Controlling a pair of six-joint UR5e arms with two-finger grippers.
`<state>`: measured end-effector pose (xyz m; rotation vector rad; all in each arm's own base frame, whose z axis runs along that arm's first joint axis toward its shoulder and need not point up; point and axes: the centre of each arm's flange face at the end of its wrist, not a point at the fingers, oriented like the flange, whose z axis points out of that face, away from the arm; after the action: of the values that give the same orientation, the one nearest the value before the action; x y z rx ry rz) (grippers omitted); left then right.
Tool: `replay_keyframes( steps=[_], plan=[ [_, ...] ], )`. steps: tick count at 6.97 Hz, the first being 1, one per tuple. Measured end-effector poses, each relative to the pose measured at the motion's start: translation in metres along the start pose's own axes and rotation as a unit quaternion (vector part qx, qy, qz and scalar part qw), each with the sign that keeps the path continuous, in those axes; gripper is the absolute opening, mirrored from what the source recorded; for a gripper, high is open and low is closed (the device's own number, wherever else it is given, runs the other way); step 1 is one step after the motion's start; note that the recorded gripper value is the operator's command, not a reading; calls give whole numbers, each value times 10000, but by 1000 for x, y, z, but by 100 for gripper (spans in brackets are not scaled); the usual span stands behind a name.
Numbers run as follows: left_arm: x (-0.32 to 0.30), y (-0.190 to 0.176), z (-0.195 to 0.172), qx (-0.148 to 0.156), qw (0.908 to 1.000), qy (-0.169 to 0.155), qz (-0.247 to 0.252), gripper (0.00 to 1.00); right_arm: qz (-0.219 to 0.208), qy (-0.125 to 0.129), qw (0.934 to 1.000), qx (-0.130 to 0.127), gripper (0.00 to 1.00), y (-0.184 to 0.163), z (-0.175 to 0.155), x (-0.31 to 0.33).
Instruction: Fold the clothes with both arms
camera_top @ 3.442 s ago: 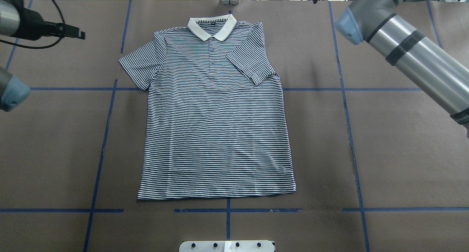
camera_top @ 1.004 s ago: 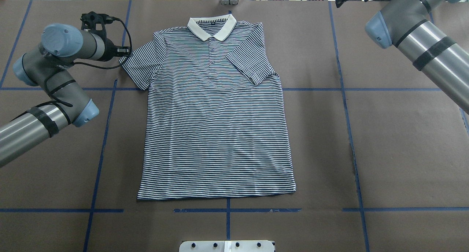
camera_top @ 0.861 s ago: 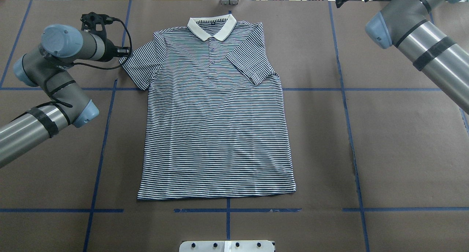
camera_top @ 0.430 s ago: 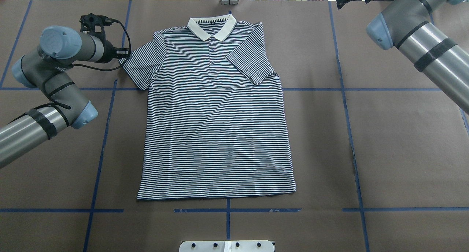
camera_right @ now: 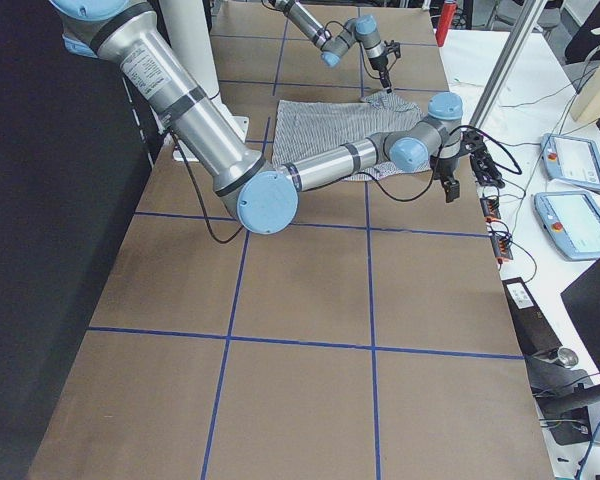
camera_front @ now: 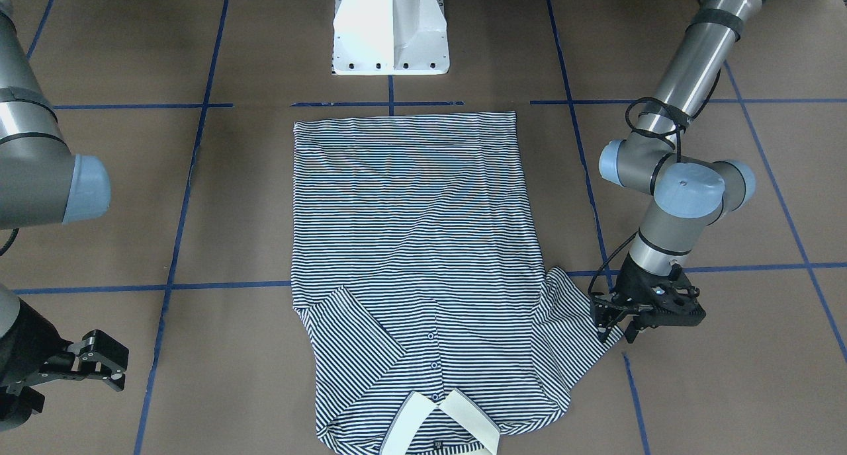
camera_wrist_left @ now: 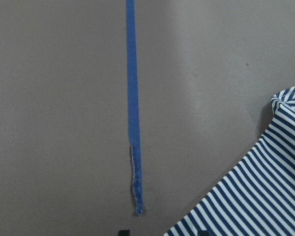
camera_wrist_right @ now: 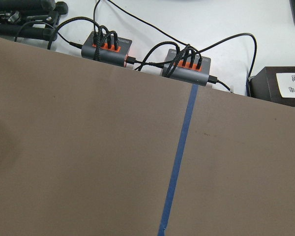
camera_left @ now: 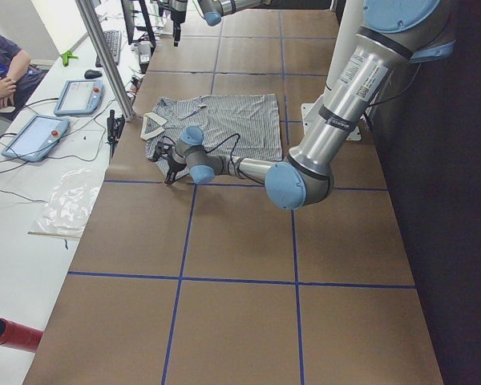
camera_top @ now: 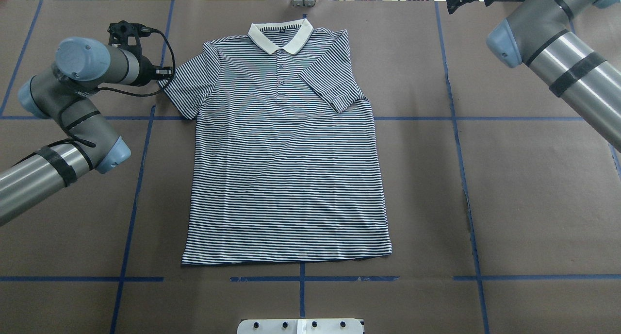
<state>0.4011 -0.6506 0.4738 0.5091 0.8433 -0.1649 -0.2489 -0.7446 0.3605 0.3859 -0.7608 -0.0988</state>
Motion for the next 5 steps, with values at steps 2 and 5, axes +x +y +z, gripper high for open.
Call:
replay_keyframes(
  steps=[2,5],
  plan=[
    [1,2,0,13,10000,27,11,0,6,5,10000,-4,100,1,1,1],
    [13,-3,-17,108,9998,155,45,0,10,4,10000,-1,100,0,0,0]
  ],
)
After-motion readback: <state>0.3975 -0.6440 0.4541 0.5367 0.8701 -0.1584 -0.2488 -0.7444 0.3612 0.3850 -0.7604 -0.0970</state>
